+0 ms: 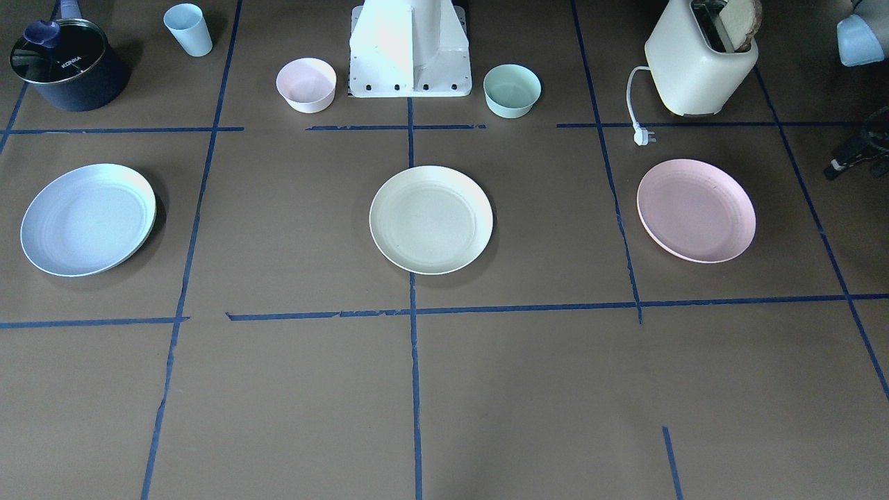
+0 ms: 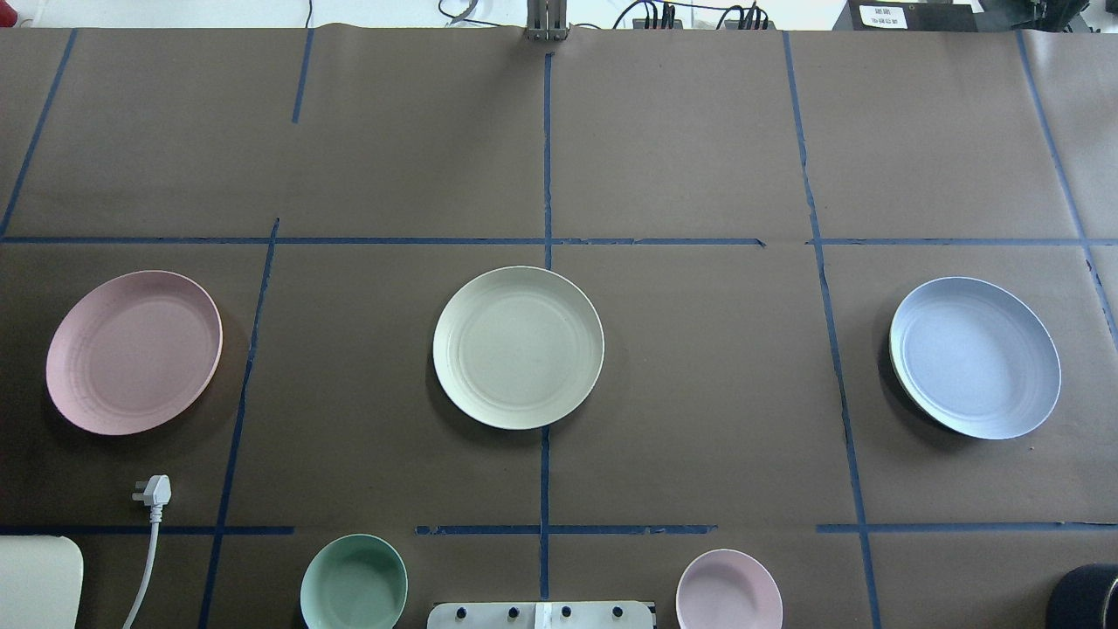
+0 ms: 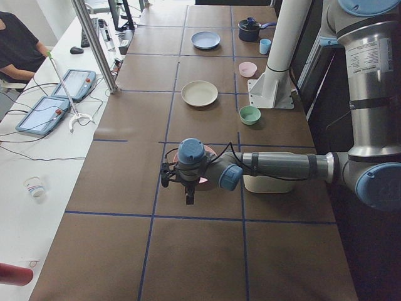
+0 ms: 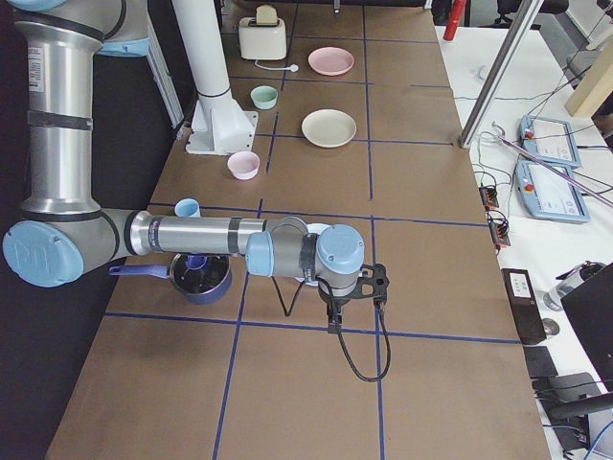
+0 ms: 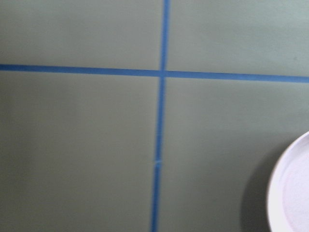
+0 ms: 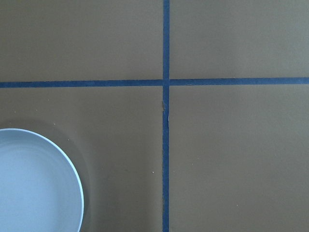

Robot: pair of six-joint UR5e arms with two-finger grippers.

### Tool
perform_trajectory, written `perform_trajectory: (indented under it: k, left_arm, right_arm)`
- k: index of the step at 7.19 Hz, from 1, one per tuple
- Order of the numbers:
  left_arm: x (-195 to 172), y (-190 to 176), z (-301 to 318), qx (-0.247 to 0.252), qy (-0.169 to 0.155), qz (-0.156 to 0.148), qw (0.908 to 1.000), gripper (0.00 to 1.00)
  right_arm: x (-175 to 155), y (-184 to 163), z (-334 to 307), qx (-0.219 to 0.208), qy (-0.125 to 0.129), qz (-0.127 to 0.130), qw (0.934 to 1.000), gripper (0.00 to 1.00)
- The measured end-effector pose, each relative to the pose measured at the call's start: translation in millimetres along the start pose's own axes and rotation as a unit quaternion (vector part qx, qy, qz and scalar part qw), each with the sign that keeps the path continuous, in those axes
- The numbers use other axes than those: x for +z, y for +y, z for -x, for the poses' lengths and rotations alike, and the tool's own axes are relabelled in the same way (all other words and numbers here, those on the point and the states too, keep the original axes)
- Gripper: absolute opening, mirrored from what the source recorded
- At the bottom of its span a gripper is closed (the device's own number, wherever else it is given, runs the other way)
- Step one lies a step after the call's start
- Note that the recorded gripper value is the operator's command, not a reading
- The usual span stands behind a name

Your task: Stack three plates with pink and blue

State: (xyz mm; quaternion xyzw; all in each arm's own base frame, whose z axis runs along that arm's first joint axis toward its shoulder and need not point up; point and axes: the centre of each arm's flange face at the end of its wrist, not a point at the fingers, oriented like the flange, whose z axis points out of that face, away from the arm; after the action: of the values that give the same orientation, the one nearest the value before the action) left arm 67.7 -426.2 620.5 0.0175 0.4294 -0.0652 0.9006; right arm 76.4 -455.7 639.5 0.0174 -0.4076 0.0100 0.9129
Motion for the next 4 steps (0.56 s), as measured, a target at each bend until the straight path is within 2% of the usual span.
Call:
perform_trajectory:
  k: [1, 4]
  left_arm:
    - [24.7, 12.2, -20.4, -0.011, 0.007, 0.003, 0.9999, 1.0]
    - [80.7, 31.6, -53.3, -0.021, -0.016, 0.005, 0.9997, 1.0]
  right_arm:
    - [-1.8, -2.9, 2.1, -0.002, 0.0, -0.002, 1.0, 1.0]
    - [-3.4, -5.9, 4.0, -0.004, -0.001, -0.004, 1.0, 1.0]
